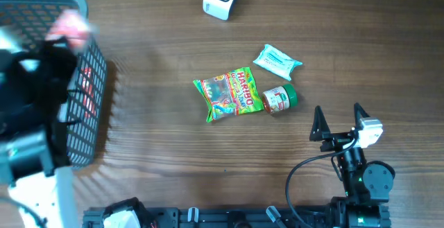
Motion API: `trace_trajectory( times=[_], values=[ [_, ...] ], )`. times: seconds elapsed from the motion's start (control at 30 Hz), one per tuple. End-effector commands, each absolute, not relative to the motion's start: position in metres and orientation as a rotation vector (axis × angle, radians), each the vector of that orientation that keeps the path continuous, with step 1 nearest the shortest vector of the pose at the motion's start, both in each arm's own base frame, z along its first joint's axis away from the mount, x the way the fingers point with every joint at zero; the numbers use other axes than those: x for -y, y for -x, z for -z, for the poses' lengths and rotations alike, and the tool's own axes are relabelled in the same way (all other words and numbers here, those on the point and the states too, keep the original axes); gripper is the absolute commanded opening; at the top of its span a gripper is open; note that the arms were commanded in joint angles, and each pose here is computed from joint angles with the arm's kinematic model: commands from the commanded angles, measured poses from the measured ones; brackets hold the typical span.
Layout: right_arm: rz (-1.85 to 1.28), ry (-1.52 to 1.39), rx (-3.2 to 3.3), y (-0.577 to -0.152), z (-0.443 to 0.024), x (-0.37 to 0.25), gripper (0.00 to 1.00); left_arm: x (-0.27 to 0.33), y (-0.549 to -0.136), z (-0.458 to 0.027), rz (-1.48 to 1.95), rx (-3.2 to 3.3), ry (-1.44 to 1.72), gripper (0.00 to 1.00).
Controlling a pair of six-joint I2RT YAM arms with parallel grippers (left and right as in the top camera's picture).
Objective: Scan the item barcode
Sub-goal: 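Grasp the red-and-white snack pack and place it left of the Haribo bag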
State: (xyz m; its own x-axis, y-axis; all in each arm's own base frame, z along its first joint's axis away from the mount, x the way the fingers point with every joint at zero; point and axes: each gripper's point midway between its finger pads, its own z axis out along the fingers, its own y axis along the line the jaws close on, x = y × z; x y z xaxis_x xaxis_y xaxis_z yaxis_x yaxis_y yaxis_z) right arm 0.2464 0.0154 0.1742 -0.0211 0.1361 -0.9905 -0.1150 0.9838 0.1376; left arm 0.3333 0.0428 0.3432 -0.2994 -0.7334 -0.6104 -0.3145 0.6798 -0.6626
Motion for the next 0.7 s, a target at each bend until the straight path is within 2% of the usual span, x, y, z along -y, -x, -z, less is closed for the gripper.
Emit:
trace_trajectory(
  times=[0.0,0.07,0.13,0.23,0.33,0.43,0.47,0.5,0.53,0.57,0.6,0.63,0.67],
  values=[
    [-0.193,-0.013,-1.570,-0.246,-0.176,-0.015,0.99,0.052,-0.339,-0.273,0.479,-2.264,0.185,0.04],
    [-0.193,-0.013,-1.569,-0.246,-0.176,-0.015,1.00,0.061,-0.335,-0.186,0.256,-2.532,0.245,0.04],
    [-0.193,-0.013,-1.569,-0.246,-0.176,-0.015,1.00,0.050,-0.329,-0.122,0.090,-2.656,0.522,0.04],
    [-0.193,-0.013,-1.570,-0.246,-0.176,-0.015,1.00,0.061,-0.305,-0.042,0.102,-2.847,0.857,0.04],
    [-0.193,-0.014,-1.570,-0.246,-0.176,-0.015,1.00,0.101,-0.294,-0.001,0.216,-3.009,0.793,0.04],
    [-0.193,-0.013,-1.569,-0.246,-0.176,-0.015,1.00,0.134,-0.294,0.001,0.254,-3.012,0.631,0.04],
    [-0.193,-0.013,-1.570,-0.246,-0.176,-0.015,1.00,0.153,-0.298,-0.002,0.295,-2.987,0.545,0.11],
    [-0.193,-0.013,-1.569,-0.246,-0.176,-0.015,1.00,0.158,-0.299,-0.003,0.307,-2.979,0.522,0.25],
    [-0.193,-0.013,-1.570,-0.246,-0.176,-0.015,1.00,0.163,-0.301,-0.006,0.317,-2.968,0.496,0.45],
    [-0.193,-0.013,-1.570,-0.246,-0.176,-0.015,1.00,0.162,-0.305,-0.012,0.308,-2.953,0.485,0.69],
    [-0.193,-0.013,-1.569,-0.246,-0.176,-0.015,1.00,0.155,-0.310,-0.022,0.261,-2.923,0.491,0.87],
    [-0.193,-0.013,-1.570,-0.246,-0.176,-0.015,1.00,0.145,-0.318,-0.036,0.193,-2.881,0.506,0.91],
    [-0.193,-0.013,-1.570,-0.246,-0.176,-0.015,1.00,0.127,-0.331,-0.066,0.100,-2.803,0.532,1.00]
  ],
)
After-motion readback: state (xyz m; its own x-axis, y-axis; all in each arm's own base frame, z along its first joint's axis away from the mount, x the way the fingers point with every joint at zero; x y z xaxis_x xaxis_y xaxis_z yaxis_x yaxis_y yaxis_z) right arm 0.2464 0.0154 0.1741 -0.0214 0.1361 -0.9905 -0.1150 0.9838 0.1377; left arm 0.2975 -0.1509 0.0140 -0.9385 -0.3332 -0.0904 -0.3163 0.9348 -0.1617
